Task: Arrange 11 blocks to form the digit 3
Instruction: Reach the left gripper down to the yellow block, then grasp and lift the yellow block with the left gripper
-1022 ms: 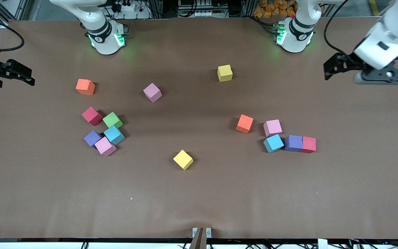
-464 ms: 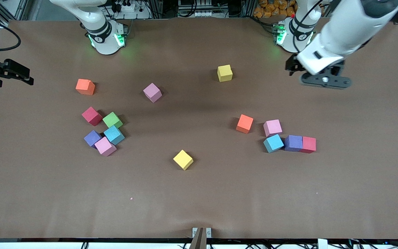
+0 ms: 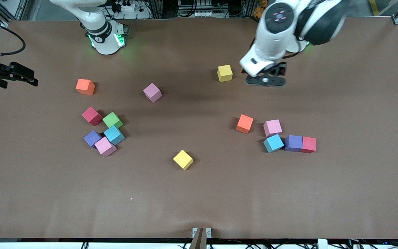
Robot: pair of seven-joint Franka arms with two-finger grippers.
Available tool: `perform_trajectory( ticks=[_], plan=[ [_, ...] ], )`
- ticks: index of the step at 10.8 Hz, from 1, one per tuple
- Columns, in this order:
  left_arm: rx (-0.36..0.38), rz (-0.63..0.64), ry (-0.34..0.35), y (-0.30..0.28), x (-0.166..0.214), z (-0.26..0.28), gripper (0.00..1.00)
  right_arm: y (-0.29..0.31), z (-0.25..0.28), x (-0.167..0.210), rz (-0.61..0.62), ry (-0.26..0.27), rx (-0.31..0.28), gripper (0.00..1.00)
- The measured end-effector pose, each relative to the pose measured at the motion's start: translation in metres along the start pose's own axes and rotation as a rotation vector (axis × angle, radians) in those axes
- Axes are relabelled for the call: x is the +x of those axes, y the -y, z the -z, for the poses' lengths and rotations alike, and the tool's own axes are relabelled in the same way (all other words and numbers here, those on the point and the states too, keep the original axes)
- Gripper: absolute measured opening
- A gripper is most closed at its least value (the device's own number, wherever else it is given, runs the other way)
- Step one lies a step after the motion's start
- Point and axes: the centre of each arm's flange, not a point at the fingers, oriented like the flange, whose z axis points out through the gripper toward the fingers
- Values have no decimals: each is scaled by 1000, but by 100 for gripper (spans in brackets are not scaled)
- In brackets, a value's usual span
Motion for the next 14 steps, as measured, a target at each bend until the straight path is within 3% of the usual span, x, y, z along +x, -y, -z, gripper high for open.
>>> perform_trajectory(
  ticks=[2, 5, 8, 10, 14],
  plan=[
    [-3, 85, -14, -44, -32, -56, 100, 0, -13, 2, 2, 1, 1, 100],
    [-15, 226, 24, -88, -60, -109, 100, 3, -30, 2, 10, -16, 1, 100],
    [-90, 389, 35, -114, -70, -155, 100, 11, -38, 3, 27, -26, 0, 100],
    [-123, 436, 41, -113, -77, -184, 100, 16, -50, 6, 35, -41, -1, 100],
    [-110, 460, 66, -112, -88, -205, 100, 26, -73, 2, 48, -49, 7, 100]
  ],
)
